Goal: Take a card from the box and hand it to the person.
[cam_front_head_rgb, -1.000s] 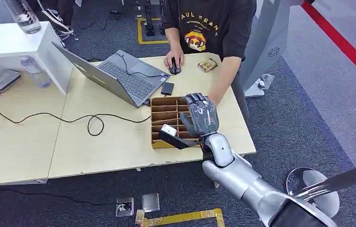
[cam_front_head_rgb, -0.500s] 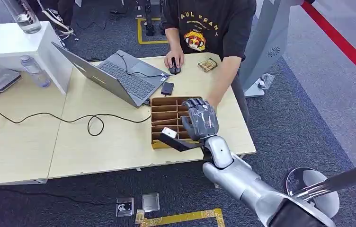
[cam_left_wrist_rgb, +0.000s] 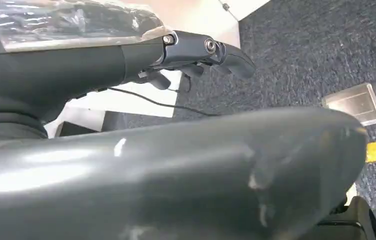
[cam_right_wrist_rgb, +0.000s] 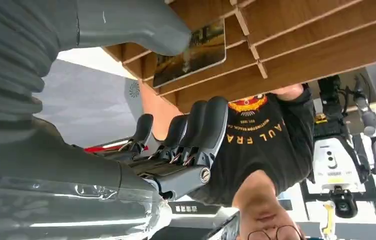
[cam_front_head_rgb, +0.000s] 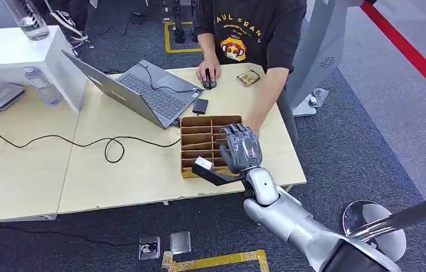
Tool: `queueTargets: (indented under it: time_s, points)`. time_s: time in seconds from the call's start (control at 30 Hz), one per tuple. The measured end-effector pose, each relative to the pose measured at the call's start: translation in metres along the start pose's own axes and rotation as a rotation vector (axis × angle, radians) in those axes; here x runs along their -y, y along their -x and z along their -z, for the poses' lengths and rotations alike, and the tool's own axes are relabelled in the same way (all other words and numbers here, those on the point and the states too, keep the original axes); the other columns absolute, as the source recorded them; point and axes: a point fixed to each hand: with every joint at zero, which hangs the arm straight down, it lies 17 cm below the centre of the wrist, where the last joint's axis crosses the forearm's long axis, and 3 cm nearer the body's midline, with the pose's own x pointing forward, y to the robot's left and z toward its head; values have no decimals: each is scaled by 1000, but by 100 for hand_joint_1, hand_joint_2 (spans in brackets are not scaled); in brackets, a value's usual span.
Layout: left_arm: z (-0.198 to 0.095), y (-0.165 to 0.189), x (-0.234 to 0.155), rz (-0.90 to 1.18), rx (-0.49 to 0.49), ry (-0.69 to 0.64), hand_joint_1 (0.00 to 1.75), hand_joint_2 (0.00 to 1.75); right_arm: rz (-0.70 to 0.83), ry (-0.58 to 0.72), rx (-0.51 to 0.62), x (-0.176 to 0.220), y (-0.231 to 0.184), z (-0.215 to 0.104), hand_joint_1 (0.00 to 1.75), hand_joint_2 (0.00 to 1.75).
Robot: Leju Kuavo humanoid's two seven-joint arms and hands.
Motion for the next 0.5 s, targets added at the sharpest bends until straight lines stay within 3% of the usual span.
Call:
queueTargets:
  time_s: [0.17, 0.5]
  points:
    - [0, 0, 0, 1, 0, 0, 0, 0, -4, -13, 1, -4, 1, -2, 84, 175]
    - [0, 0, -1, 8, 4, -2, 0, 0, -5, -25, 4, -8, 0, -1, 110, 175]
